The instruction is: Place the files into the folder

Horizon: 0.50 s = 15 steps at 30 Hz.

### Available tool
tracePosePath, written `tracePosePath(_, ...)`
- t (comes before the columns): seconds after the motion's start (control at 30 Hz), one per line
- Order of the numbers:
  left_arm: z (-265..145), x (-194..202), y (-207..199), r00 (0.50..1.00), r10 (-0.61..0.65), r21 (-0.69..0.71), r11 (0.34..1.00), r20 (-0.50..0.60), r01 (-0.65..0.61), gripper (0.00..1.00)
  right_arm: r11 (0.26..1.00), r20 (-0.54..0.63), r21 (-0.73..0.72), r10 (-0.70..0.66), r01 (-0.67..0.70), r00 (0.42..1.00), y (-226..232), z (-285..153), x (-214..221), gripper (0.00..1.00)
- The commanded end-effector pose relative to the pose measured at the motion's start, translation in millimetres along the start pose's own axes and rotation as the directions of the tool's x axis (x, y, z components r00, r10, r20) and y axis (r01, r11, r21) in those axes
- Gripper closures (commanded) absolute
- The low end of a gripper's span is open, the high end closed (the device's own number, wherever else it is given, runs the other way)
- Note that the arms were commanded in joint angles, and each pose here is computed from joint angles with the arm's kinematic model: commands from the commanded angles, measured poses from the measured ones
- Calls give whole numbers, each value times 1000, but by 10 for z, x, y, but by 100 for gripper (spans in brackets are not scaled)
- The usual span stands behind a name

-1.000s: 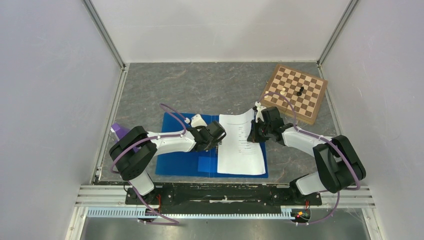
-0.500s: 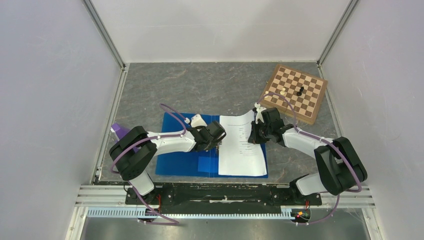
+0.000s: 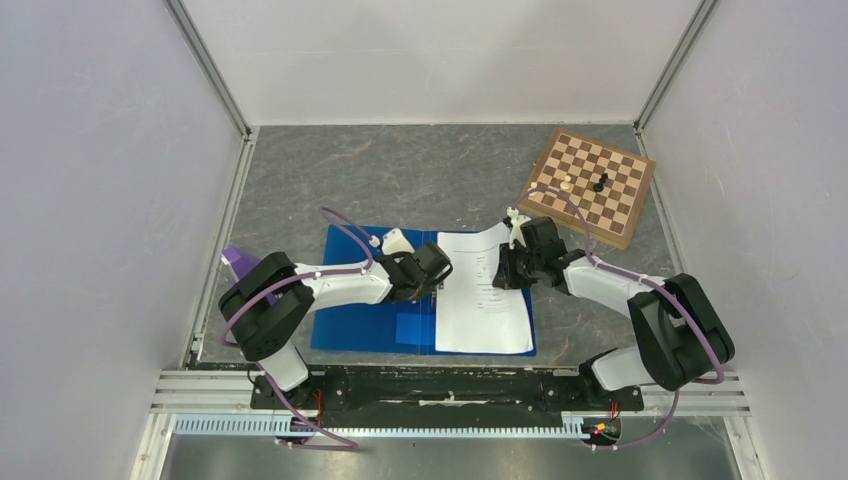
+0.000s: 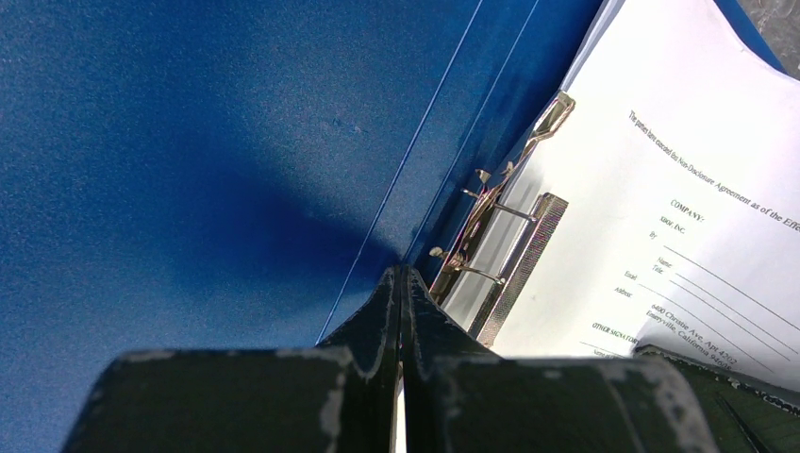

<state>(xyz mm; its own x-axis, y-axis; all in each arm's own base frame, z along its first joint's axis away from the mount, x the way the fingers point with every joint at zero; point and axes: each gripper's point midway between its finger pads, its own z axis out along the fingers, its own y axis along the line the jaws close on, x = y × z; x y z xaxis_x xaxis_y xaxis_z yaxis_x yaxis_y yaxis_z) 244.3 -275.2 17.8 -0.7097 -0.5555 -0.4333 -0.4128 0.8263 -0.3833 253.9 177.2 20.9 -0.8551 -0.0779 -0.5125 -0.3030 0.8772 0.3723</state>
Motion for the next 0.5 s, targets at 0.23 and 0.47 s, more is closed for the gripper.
tracePosePath(0.23,5,65,97,1000,5,-50,999,-9,-5,98,999,48,46,-10,8,999,-37,-82,-101,39)
tracePosePath(0.47,-11,47,89,1000,5,-49,999,-4,-5,98,997,56,81,3,-8,998,-92,-134,-77,22)
